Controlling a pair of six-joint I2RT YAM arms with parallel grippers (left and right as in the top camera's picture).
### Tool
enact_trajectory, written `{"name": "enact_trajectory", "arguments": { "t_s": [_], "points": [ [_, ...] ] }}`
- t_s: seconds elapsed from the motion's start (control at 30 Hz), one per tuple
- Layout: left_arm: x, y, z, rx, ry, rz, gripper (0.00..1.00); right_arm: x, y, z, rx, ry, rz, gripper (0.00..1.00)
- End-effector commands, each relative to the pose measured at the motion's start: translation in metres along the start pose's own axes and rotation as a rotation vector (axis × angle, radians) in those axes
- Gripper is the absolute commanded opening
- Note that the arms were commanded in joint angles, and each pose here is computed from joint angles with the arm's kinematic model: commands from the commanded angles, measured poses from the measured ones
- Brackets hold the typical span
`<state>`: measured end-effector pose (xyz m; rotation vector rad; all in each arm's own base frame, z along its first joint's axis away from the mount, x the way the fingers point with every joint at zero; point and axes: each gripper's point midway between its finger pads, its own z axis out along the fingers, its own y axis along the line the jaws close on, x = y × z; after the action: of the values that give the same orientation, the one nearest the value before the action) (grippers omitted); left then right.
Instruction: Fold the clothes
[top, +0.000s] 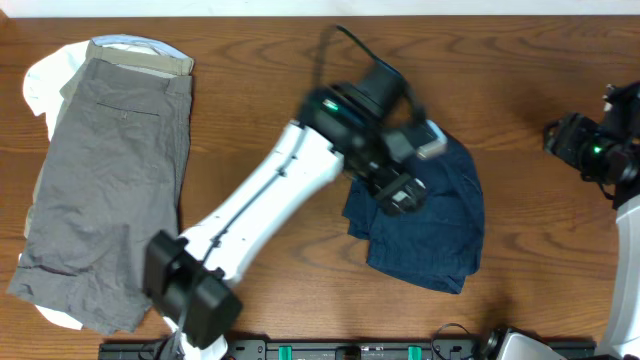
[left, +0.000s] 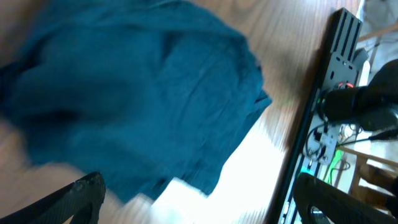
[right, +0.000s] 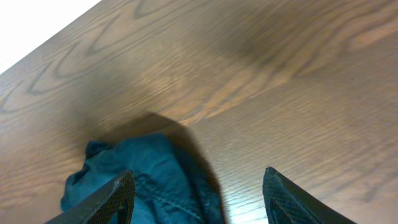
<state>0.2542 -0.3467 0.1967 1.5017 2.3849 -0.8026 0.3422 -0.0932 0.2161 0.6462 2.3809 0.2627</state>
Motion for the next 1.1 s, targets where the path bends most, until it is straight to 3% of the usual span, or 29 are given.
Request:
{"name": "enact_trajectory", "arguments": {
  "t_s": [0.0,0.27,0.53,0.9,1.03,1.07],
  "points": [
    [0.012,-0.006,0.047,-0.028,0.102,-0.069,0.97,-0.005,-0.011,-0.003,0.021,-0.014,0.011,0.63],
    [0.027,-0.019,0.123,-0.041,0.232,-0.044,0.97,0.002,-0.015,-0.004,0.032,0.014,0.027,0.62],
    [0.029,-0.011,0.153,-0.062,0.242,-0.1,0.97,0.004,-0.016,-0.004,0.033,0.024,0.03,0.62],
    [0.013,0.035,0.16,-0.343,0.175,-0.085,0.97,0.004,-0.016,-0.004,0.034,0.024,0.03,0.62],
    [0.018,0.036,0.173,-0.339,0.191,-0.08,0.88,0.004,-0.016,-0.004,0.033,0.024,0.029,0.61],
    [0.021,0.037,0.177,-0.339,0.203,-0.082,0.8,0.004,-0.016,-0.004,0.033,0.025,0.029,0.61]
  ]
}}
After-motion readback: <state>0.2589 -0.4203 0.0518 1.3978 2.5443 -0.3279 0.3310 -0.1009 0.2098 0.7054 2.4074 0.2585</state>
